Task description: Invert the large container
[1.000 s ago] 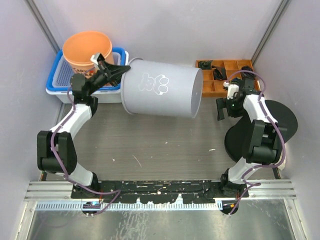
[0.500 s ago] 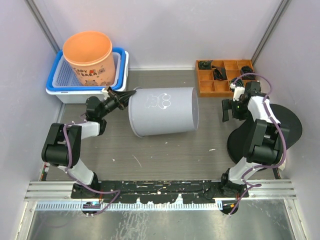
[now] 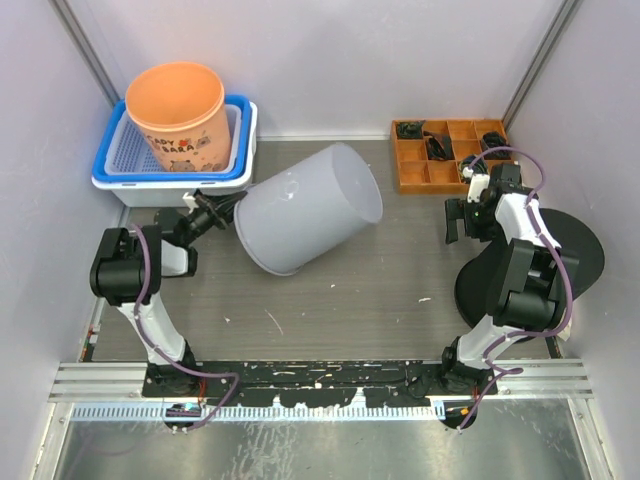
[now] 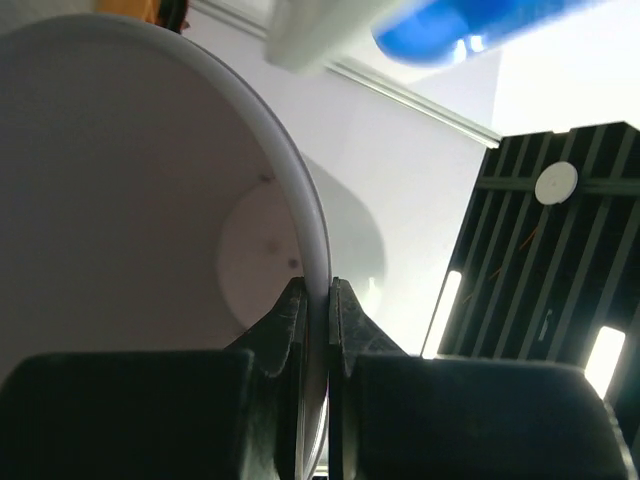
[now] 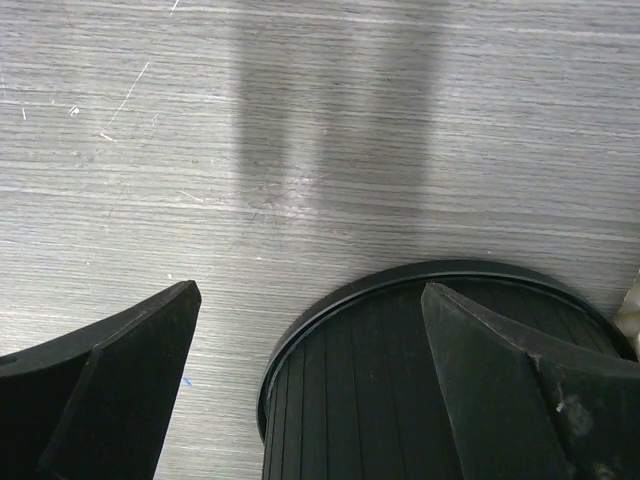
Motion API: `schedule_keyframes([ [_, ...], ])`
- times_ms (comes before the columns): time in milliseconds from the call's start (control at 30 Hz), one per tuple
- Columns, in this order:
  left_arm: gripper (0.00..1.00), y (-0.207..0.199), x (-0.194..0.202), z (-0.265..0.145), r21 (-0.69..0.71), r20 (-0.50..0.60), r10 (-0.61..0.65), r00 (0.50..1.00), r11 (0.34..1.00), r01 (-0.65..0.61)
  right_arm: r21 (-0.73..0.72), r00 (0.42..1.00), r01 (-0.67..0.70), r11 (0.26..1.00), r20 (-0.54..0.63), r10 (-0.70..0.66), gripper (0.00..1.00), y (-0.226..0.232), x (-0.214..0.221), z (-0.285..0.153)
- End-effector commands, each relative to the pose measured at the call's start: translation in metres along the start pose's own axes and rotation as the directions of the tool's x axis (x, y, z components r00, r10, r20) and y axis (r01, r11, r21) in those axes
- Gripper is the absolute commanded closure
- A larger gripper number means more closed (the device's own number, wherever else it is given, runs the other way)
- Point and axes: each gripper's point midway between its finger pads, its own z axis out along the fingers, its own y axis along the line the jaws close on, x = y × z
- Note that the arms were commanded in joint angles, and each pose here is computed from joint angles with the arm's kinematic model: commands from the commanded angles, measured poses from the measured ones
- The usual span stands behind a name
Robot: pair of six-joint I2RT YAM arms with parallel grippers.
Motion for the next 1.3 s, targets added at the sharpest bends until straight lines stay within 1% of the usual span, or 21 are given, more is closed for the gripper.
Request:
schedule_keyframes([
  [0,1.00,0.034,0.000,-0.023,-0.094,-0.102,-0.012,0.995,0.996,0.002,0.028,0.999,-0.033,0.999,-0.009,0.034,0.00,-0.007,0.003,0.010],
  [133,0.96,0.071,-0.002,-0.031,-0.167,-0.138,-0.005,0.990,0.986,-0.019,0.019,0.999,-0.045,0.999,0.007,0.045,0.00,-0.006,-0.003,0.009],
  [200,0.88,0.086,0.001,-0.031,-0.203,-0.160,-0.011,0.987,0.979,-0.022,0.011,0.999,-0.051,0.999,0.014,0.051,0.00,-0.004,-0.003,0.010],
  [267,0.83,0.098,0.003,-0.031,-0.237,-0.173,-0.012,0.985,0.971,-0.030,0.005,0.998,-0.054,0.999,0.016,0.054,0.00,-0.002,-0.001,0.011],
  [333,0.73,0.109,0.006,-0.032,-0.273,-0.192,-0.006,0.981,0.961,-0.047,0.005,0.998,-0.053,0.999,0.017,0.053,0.00,-0.001,0.000,0.011],
  [400,0.58,0.121,0.008,-0.035,-0.318,-0.196,0.000,0.981,0.946,-0.063,0.006,0.999,-0.048,0.999,0.023,0.048,0.00,-0.001,0.000,0.009],
  [467,0.47,0.133,0.008,-0.039,-0.371,-0.202,0.018,0.979,0.924,-0.093,0.001,0.998,-0.042,0.999,0.039,0.041,0.00,0.000,-0.003,0.005],
  [533,0.35,0.149,0.008,-0.045,-0.441,-0.207,0.028,0.978,0.890,-0.119,-0.018,0.998,-0.030,0.999,0.055,0.031,0.00,0.004,-0.007,-0.001],
  [567,0.32,0.157,0.008,-0.050,-0.481,-0.216,0.041,0.976,0.865,-0.143,-0.034,0.998,-0.018,0.999,0.063,0.020,0.00,0.007,-0.011,-0.005],
  [667,0.30,0.170,0.007,-0.057,-0.570,-0.257,0.114,0.960,0.784,-0.246,-0.094,0.997,0.050,0.994,0.061,-0.045,0.00,0.020,-0.018,-0.022],
  [733,0.30,0.173,0.004,-0.059,-0.605,-0.294,0.168,0.941,0.730,-0.319,-0.126,0.989,0.118,0.985,0.100,-0.106,0.00,0.033,-0.027,-0.042],
  [767,0.18,0.173,0.003,-0.061,-0.629,-0.298,0.173,0.939,0.704,-0.330,-0.134,0.980,0.164,0.977,0.134,-0.146,0.00,0.042,-0.033,-0.056],
  [800,0.09,0.173,-0.001,-0.061,-0.647,-0.310,0.201,0.929,0.672,-0.361,-0.136,0.967,0.213,0.967,0.172,-0.189,0.00,0.053,-0.039,-0.070],
  [867,0.07,0.171,-0.009,-0.062,-0.670,-0.337,0.263,0.904,0.607,-0.426,-0.122,0.921,0.328,0.937,0.260,-0.289,0.00,0.078,-0.054,-0.102],
  [933,0.07,0.167,-0.018,-0.059,-0.683,-0.337,0.308,0.890,0.570,-0.456,-0.117,0.865,0.440,0.891,0.322,-0.385,0.00,0.109,-0.062,-0.129],
  [1000,0.07,0.164,-0.025,-0.055,-0.692,-0.337,0.332,0.881,0.547,-0.471,-0.169,0.803,0.559,0.812,0.355,-0.479,0.00,0.147,-0.056,-0.154],
  [1033,0.02,0.161,-0.027,-0.052,-0.690,-0.346,0.347,0.872,0.536,-0.487,-0.204,0.768,0.615,0.762,0.377,-0.518,0.00,0.167,-0.050,-0.166],
  [1067,0.01,0.156,-0.029,-0.048,-0.688,-0.361,0.370,0.856,0.513,-0.512,-0.230,0.734,0.659,0.716,0.403,-0.546,0.00,0.184,-0.045,-0.178],
  [1133,0.01,0.151,-0.030,-0.048,-0.701,-0.400,0.406,0.822,0.441,-0.560,-0.246,0.668,0.726,0.642,0.471,-0.575,0.00,0.210,-0.039,-0.204],
  [1233,0.01,0.141,-0.023,-0.053,-0.710,-0.450,0.463,0.764,0.333,-0.621,-0.236,0.584,0.787,0.570,0.582,-0.566,0.00,0.231,-0.039,-0.244],
  [1267,0.01,0.138,-0.021,-0.054,-0.707,-0.474,0.489,0.733,0.285,-0.647,-0.217,0.547,0.807,0.549,0.622,-0.560,0.00,0.234,-0.040,-0.258],
])
